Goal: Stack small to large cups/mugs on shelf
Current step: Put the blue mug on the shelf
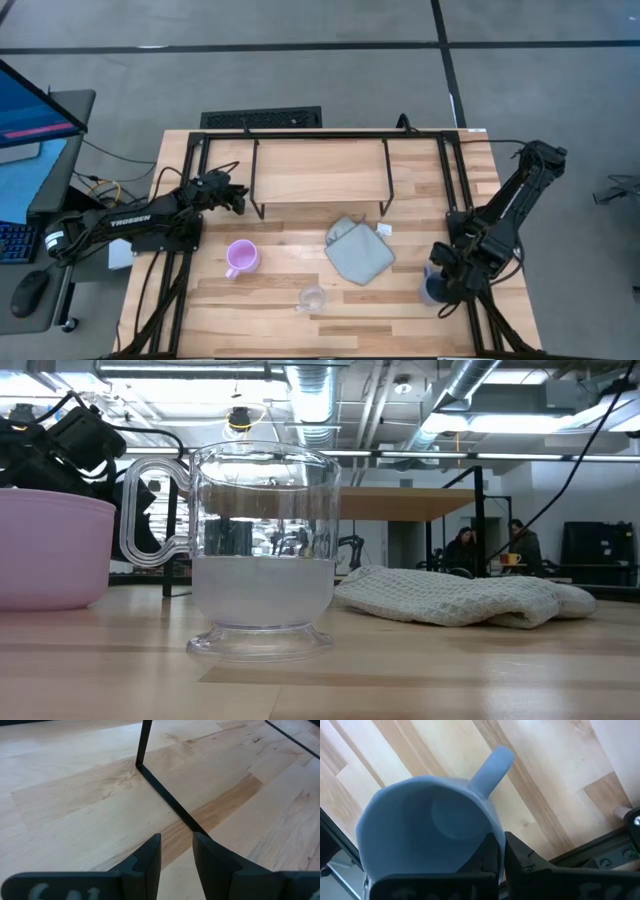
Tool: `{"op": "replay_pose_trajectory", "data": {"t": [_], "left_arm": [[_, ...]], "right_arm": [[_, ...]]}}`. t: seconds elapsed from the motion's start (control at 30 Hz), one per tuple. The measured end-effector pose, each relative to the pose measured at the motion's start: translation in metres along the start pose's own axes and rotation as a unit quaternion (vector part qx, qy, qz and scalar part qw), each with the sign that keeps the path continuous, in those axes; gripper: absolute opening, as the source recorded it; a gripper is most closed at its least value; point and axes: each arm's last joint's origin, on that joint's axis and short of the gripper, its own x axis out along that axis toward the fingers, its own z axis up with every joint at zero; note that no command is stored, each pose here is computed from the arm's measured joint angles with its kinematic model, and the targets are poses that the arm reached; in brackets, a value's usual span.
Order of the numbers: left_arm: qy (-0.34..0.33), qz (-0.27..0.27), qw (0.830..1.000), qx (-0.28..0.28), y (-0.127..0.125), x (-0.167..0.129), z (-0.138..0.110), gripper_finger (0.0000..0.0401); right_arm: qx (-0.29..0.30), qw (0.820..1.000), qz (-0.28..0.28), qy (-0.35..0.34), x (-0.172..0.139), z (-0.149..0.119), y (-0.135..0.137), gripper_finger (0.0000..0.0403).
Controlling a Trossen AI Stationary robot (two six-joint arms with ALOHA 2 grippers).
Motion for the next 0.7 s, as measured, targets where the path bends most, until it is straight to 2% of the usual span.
{"op": "replay_pose_trajectory", "data": {"t": [0.13, 0.27, 0.5, 0.7], "left_arm": [[0.000, 0.000, 1.000, 0.000, 0.000, 0.000, 0.000, 0.0103], [0.000, 0.000, 1.000, 0.000, 0.000, 0.000, 0.000, 0.0103], [0.000, 0.000, 1.000, 0.000, 0.000, 0.000, 0.000, 0.0103], [0.000, 0.000, 1.000, 0.000, 0.000, 0.000, 0.000, 0.0103]], "right_arm": [[0.009, 1.000, 0.001, 0.003, -0.001, 0.004, -0.002, 0.0019], [-0.008, 1.000, -0.010, 0.011, -0.005, 0.009, -0.004, 0.0019], [-0.028, 0.998, -0.049, 0.011, -0.026, 0.023, -0.008, 0.0019], [-0.038, 0.998, -0.040, 0.012, -0.045, 0.042, -0.009, 0.0019]]}}
